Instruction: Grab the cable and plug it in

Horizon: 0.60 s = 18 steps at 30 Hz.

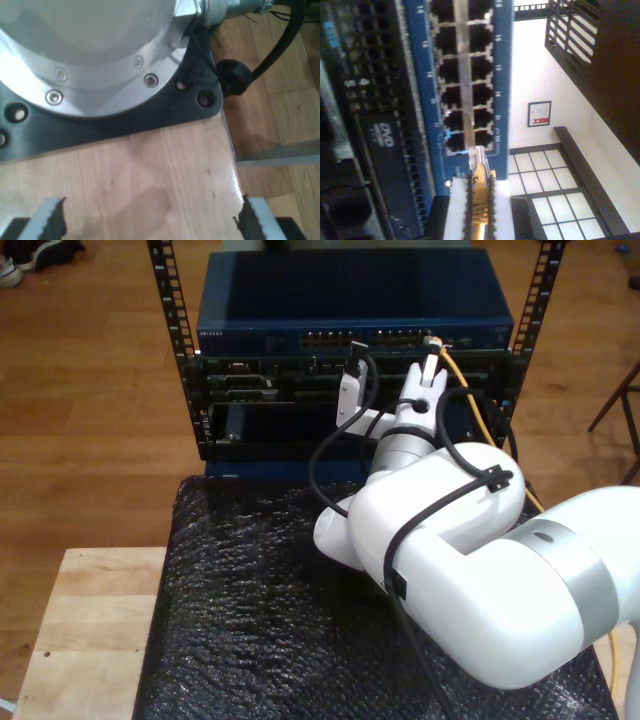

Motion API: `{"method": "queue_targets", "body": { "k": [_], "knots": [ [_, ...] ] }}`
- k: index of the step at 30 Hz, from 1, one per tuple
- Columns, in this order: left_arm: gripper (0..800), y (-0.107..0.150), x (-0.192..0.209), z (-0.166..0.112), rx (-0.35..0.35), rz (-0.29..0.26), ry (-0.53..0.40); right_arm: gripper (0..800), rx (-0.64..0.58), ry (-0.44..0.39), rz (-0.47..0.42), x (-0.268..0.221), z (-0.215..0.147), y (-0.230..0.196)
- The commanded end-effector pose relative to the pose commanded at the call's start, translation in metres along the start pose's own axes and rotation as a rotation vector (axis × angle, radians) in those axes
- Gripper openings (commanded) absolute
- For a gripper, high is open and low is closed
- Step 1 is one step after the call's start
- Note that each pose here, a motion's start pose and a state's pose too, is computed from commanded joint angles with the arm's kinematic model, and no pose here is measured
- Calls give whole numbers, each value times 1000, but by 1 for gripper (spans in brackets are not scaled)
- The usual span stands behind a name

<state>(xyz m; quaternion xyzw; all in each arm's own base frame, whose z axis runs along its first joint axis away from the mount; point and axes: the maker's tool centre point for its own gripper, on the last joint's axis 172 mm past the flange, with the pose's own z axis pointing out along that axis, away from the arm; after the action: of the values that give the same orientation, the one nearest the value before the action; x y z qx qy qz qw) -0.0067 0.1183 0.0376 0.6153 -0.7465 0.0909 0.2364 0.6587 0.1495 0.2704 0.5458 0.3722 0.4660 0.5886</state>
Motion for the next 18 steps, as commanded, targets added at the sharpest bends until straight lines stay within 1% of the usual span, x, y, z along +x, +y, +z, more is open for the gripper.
{"method": "queue_targets", "body": {
  "k": [14,18],
  "knots": [
    [800,0,0,0,0,0,0,0,-3,2,1,3,-4,5],
    [800,0,0,0,0,0,0,0,-4,2,-13,4,-5,6]
  ]
}}
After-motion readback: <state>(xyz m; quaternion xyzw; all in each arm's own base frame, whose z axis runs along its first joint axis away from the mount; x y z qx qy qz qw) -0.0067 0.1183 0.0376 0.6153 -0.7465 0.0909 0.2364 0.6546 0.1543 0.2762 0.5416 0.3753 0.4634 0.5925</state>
